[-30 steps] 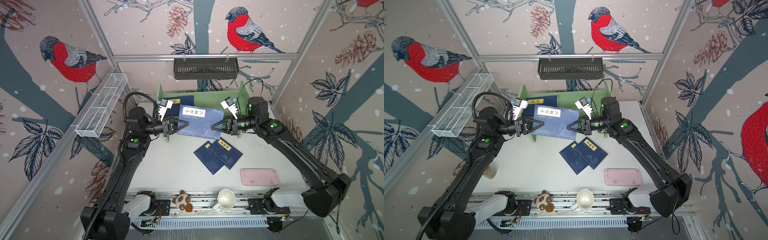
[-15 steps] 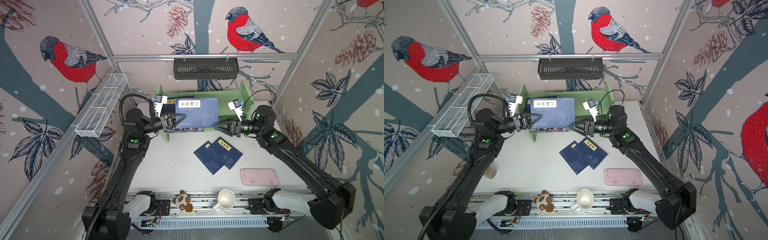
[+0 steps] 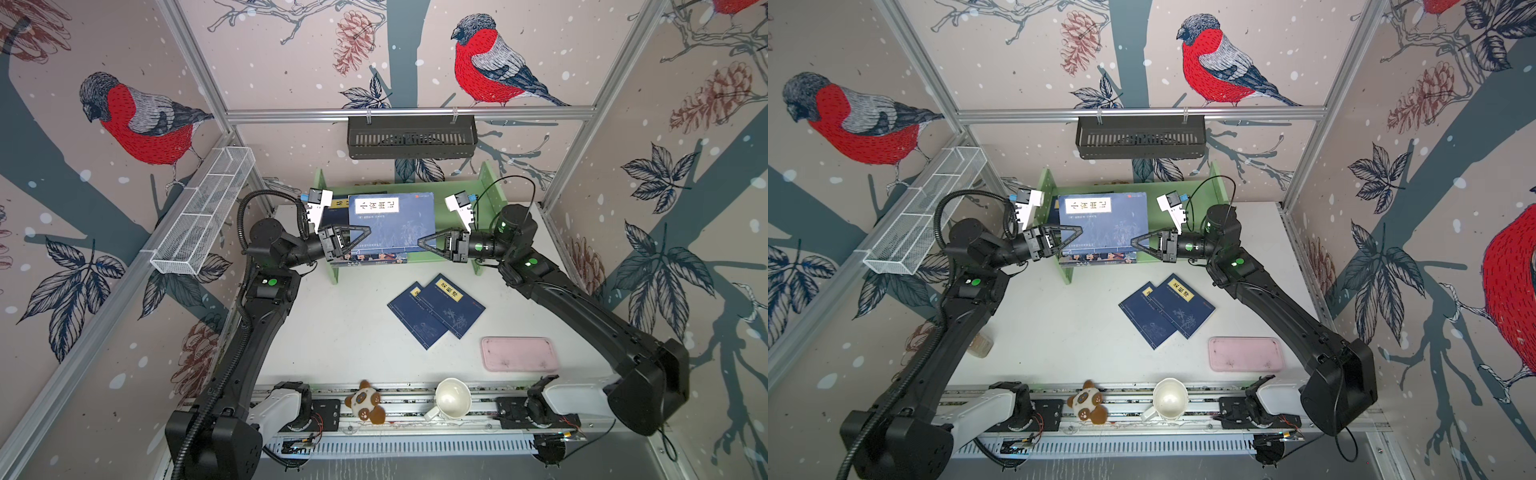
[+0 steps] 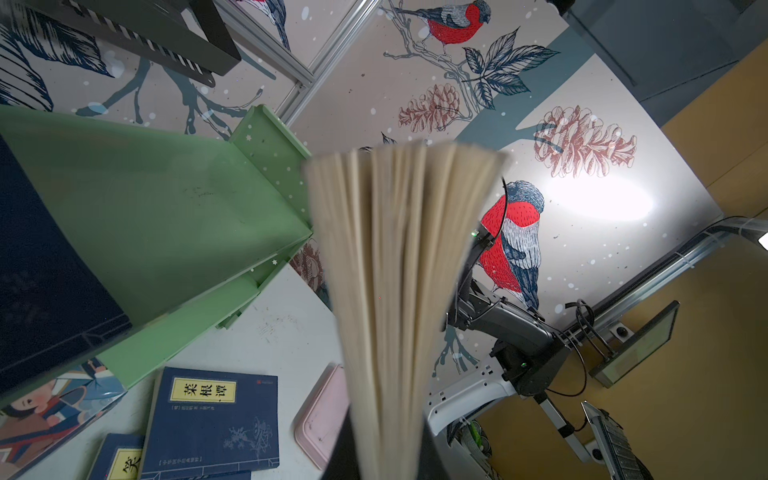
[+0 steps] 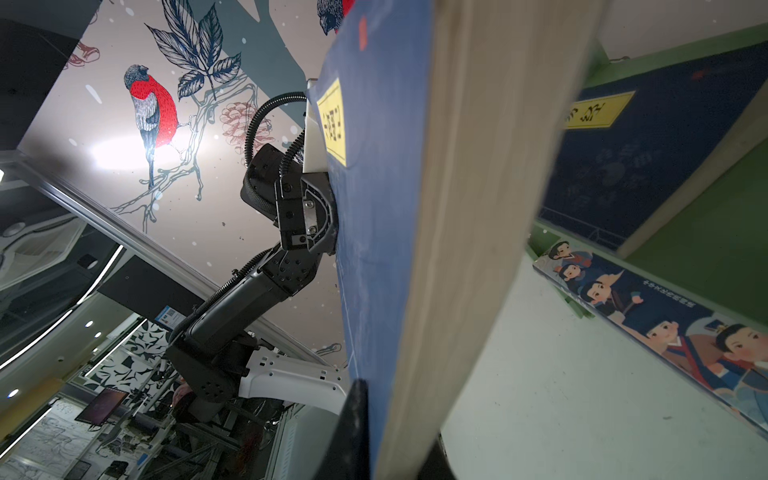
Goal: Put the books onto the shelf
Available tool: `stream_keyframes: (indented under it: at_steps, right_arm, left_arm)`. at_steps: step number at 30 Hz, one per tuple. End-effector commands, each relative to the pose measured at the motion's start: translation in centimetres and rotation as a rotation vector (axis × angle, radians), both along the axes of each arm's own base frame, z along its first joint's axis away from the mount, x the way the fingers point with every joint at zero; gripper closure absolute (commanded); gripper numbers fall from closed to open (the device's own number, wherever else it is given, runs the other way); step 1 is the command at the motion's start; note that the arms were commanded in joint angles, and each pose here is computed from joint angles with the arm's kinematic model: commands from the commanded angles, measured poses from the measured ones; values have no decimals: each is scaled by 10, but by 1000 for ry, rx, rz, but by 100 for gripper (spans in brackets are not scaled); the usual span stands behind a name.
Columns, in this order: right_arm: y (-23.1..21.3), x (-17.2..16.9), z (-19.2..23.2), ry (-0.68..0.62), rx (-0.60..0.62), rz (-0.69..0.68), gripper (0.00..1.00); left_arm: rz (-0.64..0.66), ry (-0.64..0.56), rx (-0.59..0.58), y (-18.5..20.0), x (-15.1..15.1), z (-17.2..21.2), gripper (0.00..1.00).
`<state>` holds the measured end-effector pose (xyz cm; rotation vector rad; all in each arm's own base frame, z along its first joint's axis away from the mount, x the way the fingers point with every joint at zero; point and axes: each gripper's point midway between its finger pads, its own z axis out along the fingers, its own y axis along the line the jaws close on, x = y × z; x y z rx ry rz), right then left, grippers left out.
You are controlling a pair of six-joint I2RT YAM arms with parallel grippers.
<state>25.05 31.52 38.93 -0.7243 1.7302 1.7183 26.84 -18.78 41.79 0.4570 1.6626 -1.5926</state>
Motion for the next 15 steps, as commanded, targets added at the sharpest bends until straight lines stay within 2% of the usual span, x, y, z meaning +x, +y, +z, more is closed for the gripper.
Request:
stream_keyframes:
  at_steps: [1,4,9,12,15]
  right_arm:
    - [3,6,9,-27,18,-19,94]
    - [4,8,12,-23,20,-27,98]
    - [1,14,19,-25,23,-64,99]
    - [-2,19,23,-28,24,-85,99]
    - [-9,26,26,-25,13,-116,99]
  left_arm:
    - [-20,-59,-3,0,-5,8,100]
    - [-5,-72,9,3,-3,7,100]
    - [78,-131,80,10,7,7,51]
    - [137,-160,124,17,14,9,32]
    - [298,-166,221,35,33,8,25]
